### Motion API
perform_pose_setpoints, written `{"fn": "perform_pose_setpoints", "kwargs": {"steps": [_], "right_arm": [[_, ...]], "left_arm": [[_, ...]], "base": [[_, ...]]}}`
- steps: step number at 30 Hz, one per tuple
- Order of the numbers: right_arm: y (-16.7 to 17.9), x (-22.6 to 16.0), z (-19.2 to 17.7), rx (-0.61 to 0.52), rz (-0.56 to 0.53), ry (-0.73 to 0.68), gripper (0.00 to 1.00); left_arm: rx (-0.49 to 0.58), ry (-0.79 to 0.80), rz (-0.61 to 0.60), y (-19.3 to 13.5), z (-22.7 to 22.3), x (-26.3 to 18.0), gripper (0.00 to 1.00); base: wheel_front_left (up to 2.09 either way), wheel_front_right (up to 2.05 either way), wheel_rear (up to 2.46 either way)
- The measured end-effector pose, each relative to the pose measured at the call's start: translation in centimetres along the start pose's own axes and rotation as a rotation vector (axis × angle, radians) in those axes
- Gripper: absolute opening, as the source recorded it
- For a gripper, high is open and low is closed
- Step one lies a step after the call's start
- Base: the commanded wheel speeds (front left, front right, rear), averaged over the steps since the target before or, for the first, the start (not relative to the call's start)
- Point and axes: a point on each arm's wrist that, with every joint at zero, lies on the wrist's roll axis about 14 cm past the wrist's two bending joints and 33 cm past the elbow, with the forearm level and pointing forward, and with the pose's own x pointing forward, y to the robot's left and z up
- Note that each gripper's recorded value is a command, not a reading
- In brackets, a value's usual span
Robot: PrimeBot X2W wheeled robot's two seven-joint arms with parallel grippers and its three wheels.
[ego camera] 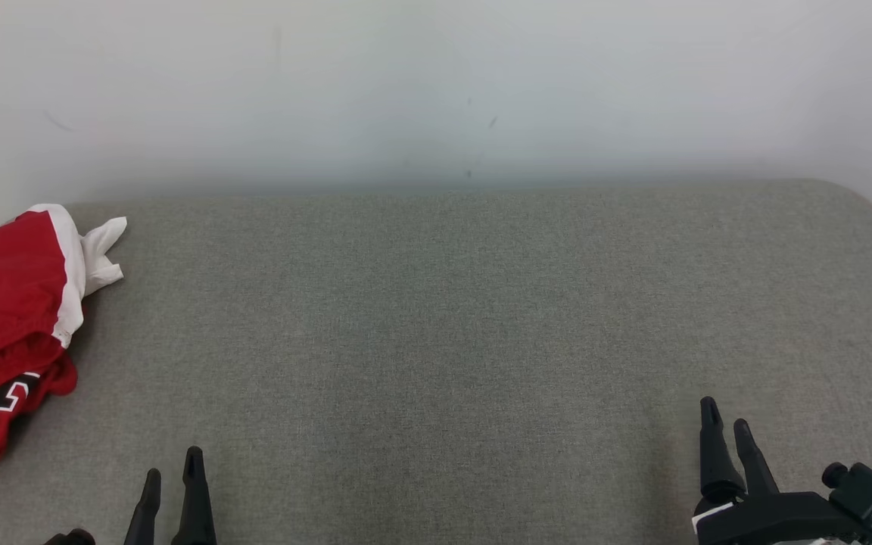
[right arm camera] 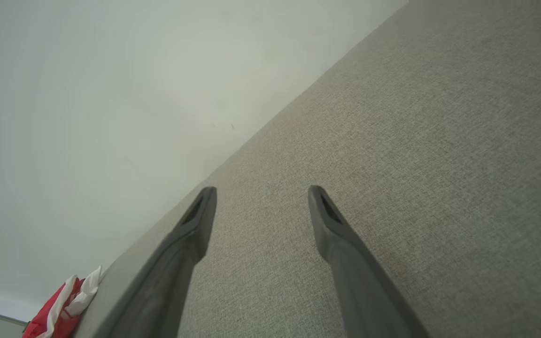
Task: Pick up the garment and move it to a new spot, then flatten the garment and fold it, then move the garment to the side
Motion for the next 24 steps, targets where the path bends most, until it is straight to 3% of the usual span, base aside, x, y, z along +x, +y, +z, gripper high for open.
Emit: {"fn": "perform_pose_setpoints", "kwargs": {"steps": [10,24], "right_arm": [[1.0,0.2,-0.5,-0.177,0.043,0.011,1.0],[2.7,0.3,-0.9,-0.351,0.111,0.004,1.0]], "left_arm": [[0.198,-0.028,0.015,0.4,0.6,-0.2,1.0],[0.389,-0.07,0.006,0.0,1.4,-0.7,1.0]], "base": [[0.0,0.0,0.0],[0.0,0.0,0.0]]}}
